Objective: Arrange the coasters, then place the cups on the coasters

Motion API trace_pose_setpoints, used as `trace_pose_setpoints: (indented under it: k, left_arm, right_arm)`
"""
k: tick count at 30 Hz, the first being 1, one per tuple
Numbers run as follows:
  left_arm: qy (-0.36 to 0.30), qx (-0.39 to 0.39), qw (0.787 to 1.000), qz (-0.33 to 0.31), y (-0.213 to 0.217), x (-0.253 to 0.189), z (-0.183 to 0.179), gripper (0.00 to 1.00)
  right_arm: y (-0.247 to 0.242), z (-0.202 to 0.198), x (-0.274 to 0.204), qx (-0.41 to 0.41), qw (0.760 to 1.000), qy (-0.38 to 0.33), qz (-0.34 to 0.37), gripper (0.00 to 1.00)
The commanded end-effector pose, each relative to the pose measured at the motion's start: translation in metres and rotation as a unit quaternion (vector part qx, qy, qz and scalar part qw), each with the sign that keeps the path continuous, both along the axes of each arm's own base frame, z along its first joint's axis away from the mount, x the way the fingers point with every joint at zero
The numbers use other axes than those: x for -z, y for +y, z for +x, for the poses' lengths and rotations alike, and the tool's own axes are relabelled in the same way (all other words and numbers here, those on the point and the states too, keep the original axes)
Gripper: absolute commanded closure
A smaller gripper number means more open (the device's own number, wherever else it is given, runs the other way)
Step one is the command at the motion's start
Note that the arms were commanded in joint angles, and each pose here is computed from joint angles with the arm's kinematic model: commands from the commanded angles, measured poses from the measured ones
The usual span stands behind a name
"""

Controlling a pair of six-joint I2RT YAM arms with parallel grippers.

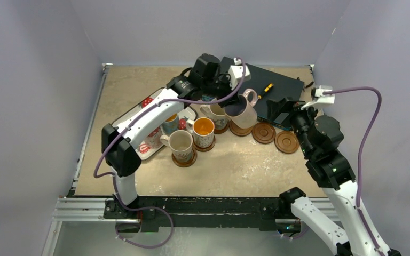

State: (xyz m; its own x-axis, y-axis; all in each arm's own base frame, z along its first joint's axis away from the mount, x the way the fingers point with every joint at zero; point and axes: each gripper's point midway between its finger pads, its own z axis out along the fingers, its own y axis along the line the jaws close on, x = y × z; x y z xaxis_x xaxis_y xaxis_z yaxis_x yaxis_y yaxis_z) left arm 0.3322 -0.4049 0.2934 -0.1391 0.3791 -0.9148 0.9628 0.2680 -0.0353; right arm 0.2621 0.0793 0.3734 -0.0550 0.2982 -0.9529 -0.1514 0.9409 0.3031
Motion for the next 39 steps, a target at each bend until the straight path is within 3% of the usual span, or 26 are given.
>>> trace_pose_setpoints:
  k: [1,10,22,32,39]
  left_arm:
    - [-0.102,0.1,0.988,-0.056,-0.034,-0.067,-0.032,1.0]
    - [-0.093,0.115,0.986,0.074,-0.046,0.016,-0.067,1.0]
    - [-0.047,0.104,0.982,0.149,-0.022,0.102,-0.092,1.0]
    - [-0.035,0.105,0.976,0.185,-0.013,0.131,-0.102,1.0]
    - [-0.016,0.098,0.974,0.201,-0.008,0.143,-0.105,0.92]
  right_arm:
    - [-0.01,-0.007,-0.006,0.019,1.0,0.01,0.0,0.02]
    - [-0.033,-0.025,-0.012,0.065,0.997,-0.014,0.028,0.02]
    - [-0.039,-0.034,-0.015,0.073,0.996,-0.036,0.049,0.02]
    - [-0.036,-0.027,-0.012,0.07,0.997,-0.024,0.037,0.02]
    - [-0.032,-0.025,-0.004,0.062,0.998,-0.008,0.029,0.02]
